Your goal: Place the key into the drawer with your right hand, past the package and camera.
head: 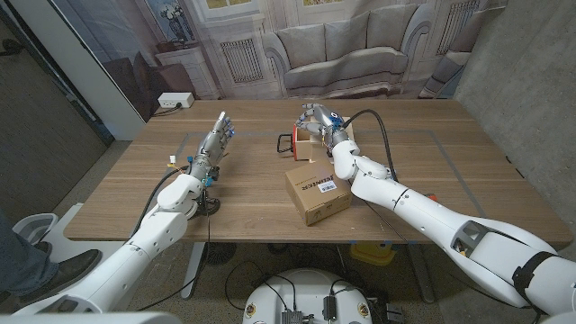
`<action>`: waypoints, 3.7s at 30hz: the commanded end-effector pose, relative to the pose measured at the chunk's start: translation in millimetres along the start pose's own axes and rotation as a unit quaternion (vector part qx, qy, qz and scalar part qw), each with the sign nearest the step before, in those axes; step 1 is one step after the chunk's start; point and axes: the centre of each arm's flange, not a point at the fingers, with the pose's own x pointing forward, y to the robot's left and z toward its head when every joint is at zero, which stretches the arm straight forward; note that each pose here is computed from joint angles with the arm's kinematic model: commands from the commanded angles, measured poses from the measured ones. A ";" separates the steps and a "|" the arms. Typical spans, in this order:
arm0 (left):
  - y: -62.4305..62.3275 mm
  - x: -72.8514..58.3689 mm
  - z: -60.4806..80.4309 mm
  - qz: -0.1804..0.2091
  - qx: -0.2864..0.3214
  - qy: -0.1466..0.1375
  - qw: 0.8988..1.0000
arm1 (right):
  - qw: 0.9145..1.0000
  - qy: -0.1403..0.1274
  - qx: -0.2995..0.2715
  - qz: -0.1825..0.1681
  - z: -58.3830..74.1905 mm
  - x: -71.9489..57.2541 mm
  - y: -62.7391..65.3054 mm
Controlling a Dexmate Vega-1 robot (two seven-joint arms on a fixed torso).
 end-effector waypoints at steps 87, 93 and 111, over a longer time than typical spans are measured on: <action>0.4 11.4 -7.5 -0.007 -0.003 0.012 1.000 | 0.999 -0.045 0.020 -0.006 8.6 -5.2 -25.8; 0.4 11.7 -6.3 -0.008 -0.003 0.011 1.000 | 0.998 -0.053 0.024 -0.010 13.6 -6.7 -32.0; 1.1 12.0 -3.3 -0.013 0.000 0.013 1.000 | 0.998 -0.056 0.006 -0.002 28.8 -6.2 -48.6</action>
